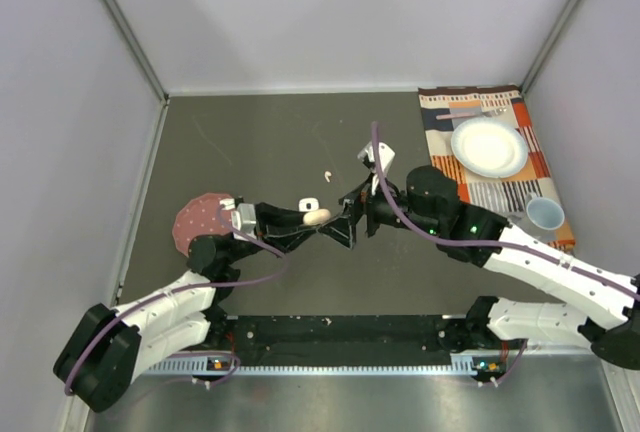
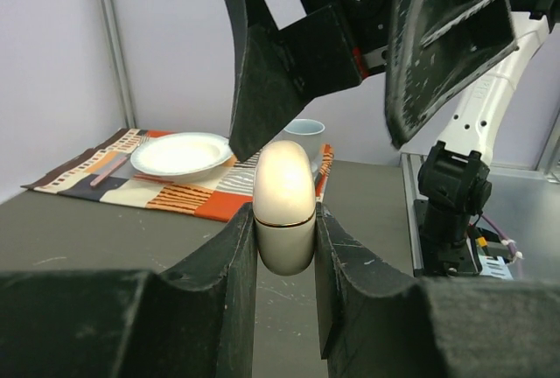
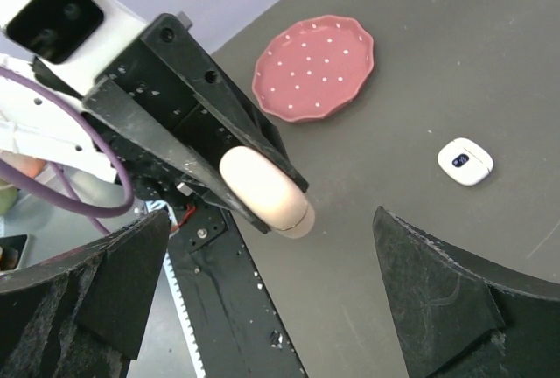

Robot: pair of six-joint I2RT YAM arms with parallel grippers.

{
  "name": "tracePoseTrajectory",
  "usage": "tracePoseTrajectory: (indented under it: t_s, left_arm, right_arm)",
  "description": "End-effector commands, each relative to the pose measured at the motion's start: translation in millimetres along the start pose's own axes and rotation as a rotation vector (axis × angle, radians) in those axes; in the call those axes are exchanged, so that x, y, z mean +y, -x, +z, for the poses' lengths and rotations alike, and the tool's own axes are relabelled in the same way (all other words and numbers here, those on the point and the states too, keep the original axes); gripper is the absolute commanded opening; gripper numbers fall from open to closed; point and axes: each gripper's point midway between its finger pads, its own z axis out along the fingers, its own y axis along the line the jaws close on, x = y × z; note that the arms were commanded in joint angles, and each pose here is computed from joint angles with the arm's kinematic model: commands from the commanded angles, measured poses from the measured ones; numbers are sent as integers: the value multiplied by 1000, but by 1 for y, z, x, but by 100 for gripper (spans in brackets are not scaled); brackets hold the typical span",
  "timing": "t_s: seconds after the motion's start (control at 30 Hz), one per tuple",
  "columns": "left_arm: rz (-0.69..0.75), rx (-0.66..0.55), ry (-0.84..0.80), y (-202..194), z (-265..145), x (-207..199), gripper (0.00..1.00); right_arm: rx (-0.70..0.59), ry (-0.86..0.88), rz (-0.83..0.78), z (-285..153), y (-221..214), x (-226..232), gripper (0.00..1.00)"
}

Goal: Insert the wireless bluetooth earbuds into the charging case
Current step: Open the charging case.

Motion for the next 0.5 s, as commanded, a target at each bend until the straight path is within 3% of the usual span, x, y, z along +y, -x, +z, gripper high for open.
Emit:
tracePoseTrajectory:
  t_s: [0.0,0.47]
  left_arm:
    - [166,-201,-111,62,8,-22,0]
    - [170,-210,-131,63,6,-27,0]
  right_arm:
    - [-39,-46,-23,1,18,-5,98]
    - [-22,-161,-32,12,8,-28,97]
